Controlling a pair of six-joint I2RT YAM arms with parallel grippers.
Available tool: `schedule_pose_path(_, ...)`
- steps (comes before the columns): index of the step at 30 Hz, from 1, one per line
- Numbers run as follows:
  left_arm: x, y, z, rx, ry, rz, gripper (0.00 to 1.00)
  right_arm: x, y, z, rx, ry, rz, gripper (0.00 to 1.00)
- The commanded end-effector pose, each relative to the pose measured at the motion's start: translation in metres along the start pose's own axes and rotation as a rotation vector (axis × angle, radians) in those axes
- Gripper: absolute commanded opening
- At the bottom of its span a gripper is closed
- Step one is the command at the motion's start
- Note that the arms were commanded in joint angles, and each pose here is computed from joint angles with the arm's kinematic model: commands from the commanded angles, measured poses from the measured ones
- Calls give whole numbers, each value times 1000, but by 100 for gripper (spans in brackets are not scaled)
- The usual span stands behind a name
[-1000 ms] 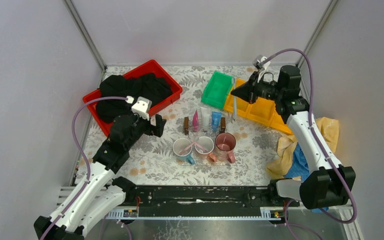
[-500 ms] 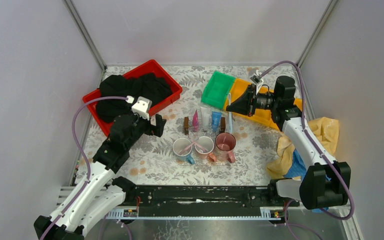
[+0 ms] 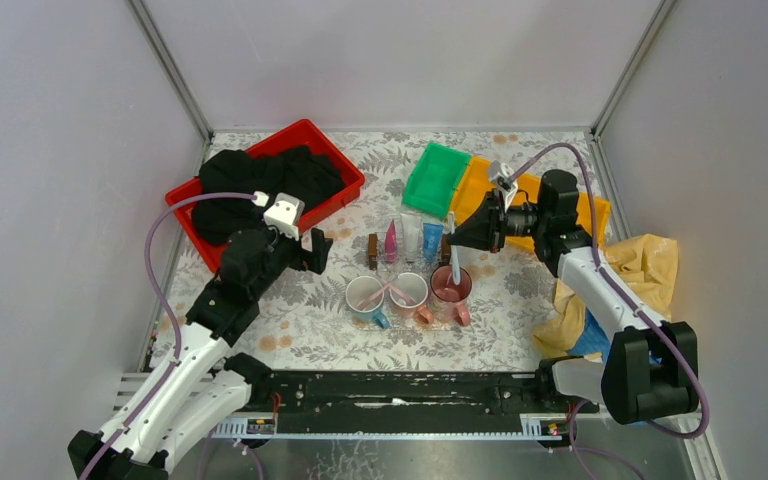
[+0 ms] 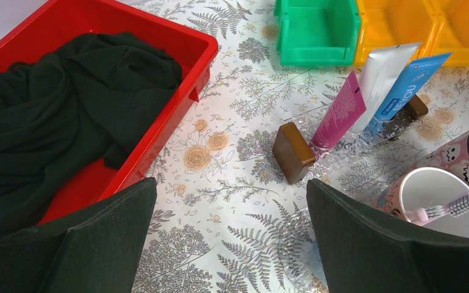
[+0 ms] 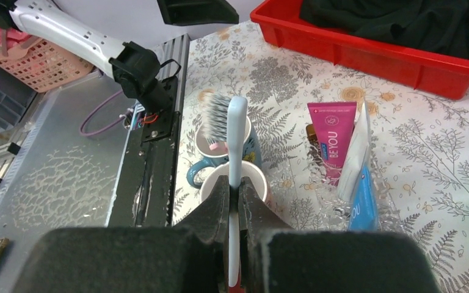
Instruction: Prepare toiletry sets of a toothbrush and toothpaste on the tray
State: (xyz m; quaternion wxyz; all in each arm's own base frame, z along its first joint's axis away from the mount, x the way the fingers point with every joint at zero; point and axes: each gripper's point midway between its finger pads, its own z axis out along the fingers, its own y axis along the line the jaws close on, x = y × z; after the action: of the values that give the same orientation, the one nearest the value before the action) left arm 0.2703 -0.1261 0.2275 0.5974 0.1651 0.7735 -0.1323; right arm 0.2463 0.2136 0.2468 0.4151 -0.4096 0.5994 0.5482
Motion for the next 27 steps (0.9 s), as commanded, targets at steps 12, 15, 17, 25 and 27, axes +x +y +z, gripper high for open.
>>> schedule_pose_path(12, -11, 2, 3, -5, -50, 17, 100, 55, 3, 3, -89, 59, -319, 8)
schedule_pose_path(15, -11, 2, 2, -5, -50, 18, 100, 63, 1, 3, -89, 67, -337, 11)
schedule_pose_path(17, -10, 2, 3, -3, -49, 17, 100, 71, 1, 2, -104, 72, -377, 11)
schedule_pose_path(25, -11, 2, 2, -2, -51, 17, 100, 83, 4, 1, -130, 96, -425, 17)
schedule_pose_path(27, -11, 1, 2, -1, -50, 17, 100, 85, 4, 0, -130, 100, -428, 21)
